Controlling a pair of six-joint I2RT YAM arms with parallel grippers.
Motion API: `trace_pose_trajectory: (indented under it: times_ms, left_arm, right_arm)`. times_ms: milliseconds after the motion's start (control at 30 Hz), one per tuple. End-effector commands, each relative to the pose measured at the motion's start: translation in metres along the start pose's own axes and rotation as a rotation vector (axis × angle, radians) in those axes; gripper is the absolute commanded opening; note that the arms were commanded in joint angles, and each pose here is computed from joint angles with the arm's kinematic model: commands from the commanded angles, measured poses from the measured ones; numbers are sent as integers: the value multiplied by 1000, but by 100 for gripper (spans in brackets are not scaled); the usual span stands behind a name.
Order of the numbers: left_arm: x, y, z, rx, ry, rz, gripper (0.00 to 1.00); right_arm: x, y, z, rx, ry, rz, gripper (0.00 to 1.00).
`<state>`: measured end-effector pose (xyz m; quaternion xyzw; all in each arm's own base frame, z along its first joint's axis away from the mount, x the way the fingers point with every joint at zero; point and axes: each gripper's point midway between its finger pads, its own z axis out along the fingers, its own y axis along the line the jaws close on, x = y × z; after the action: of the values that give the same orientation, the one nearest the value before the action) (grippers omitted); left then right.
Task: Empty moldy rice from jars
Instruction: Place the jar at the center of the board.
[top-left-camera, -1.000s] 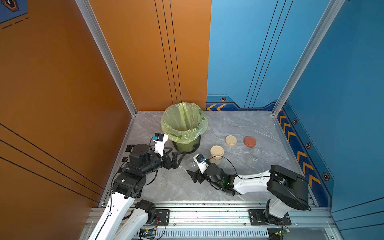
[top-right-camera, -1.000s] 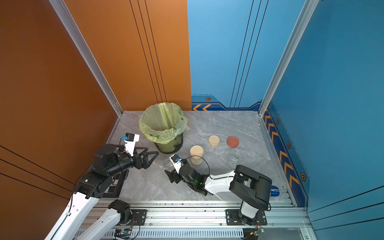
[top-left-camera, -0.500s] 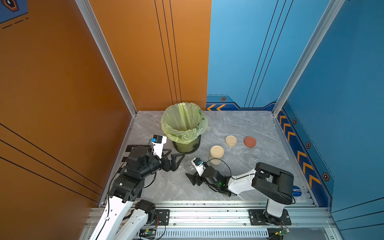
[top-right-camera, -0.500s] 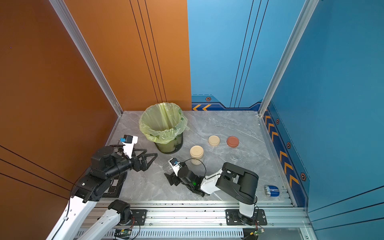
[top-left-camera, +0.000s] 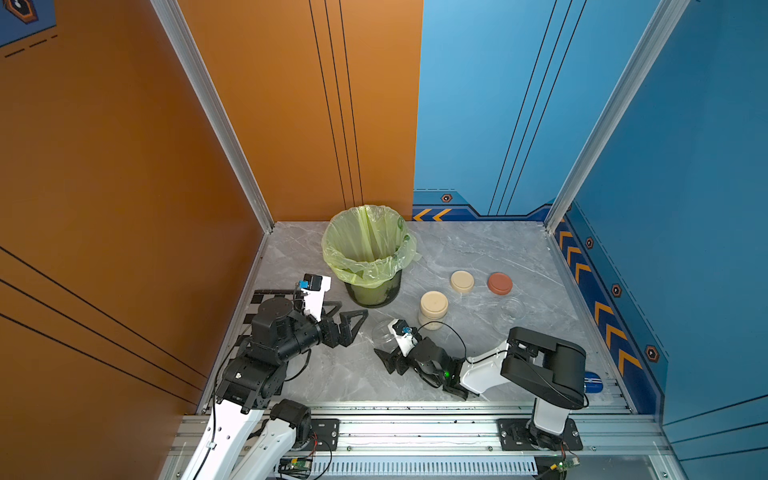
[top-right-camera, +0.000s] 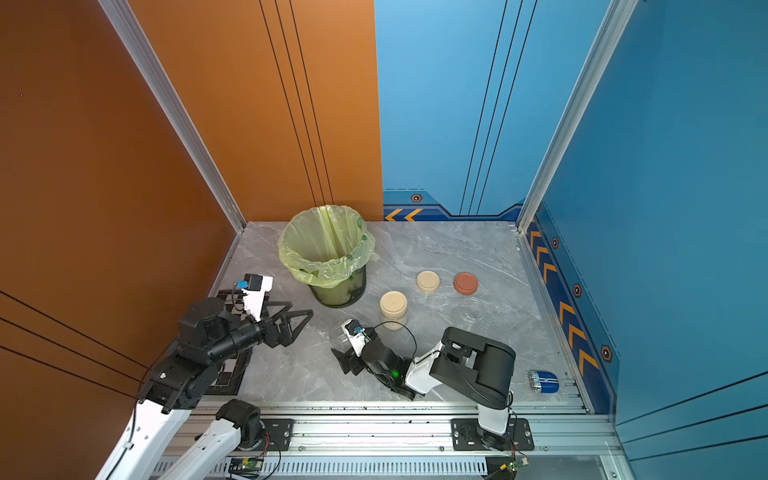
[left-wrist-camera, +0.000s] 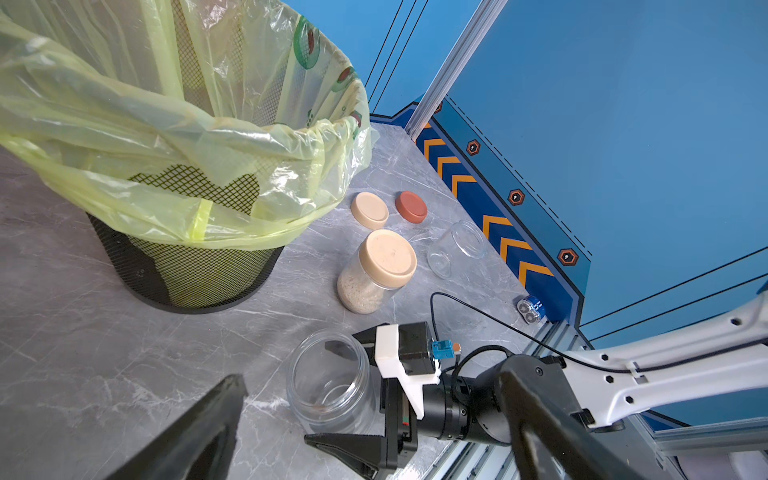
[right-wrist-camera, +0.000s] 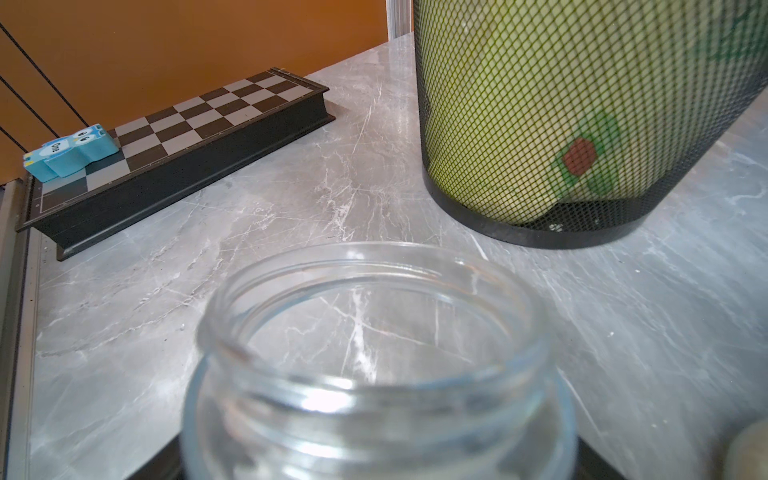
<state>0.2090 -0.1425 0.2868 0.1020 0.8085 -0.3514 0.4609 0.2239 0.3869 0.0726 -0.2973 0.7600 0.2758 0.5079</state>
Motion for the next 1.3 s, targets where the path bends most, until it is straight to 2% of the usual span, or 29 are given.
trace_pose_trajectory:
  times_ms: [0,67,100,133,167,233,267,467,800,1267]
  left_arm:
    - [4,6,0,-24,4,-15,98]
    - [4,7,0,-25,4,-15,98]
    - [4,7,-1,-25,3,-16,98]
    - [3,6,-1,-24,1,-15,98]
    - [3,6,-1,-23,2,-13,98]
    - [3,6,-1,-23,1,-13,98]
    - [3,6,-1,-25,1,-14,98]
    - [4,7,0,-25,6,-13,98]
    - [5,10,2,-36,11,-14,98]
    - [7,15,3,-57,12,5,98]
  right_arm:
    - [35,-10,-5,46,84,-23,46]
    - [40,-12,-8,54,90,-31,50]
    - [42,-13,-9,62,88,-33,59]
    - [42,-14,-12,72,83,-38,75]
    - [42,-15,-14,86,76,-51,84]
    - [43,-15,-18,108,68,-82,97]
    - [44,-16,-19,115,68,-90,100]
    - [45,-13,-26,122,51,-113,100]
    - [15,-13,-38,146,-13,-118,100]
    - [16,-15,-51,143,123,-125,100]
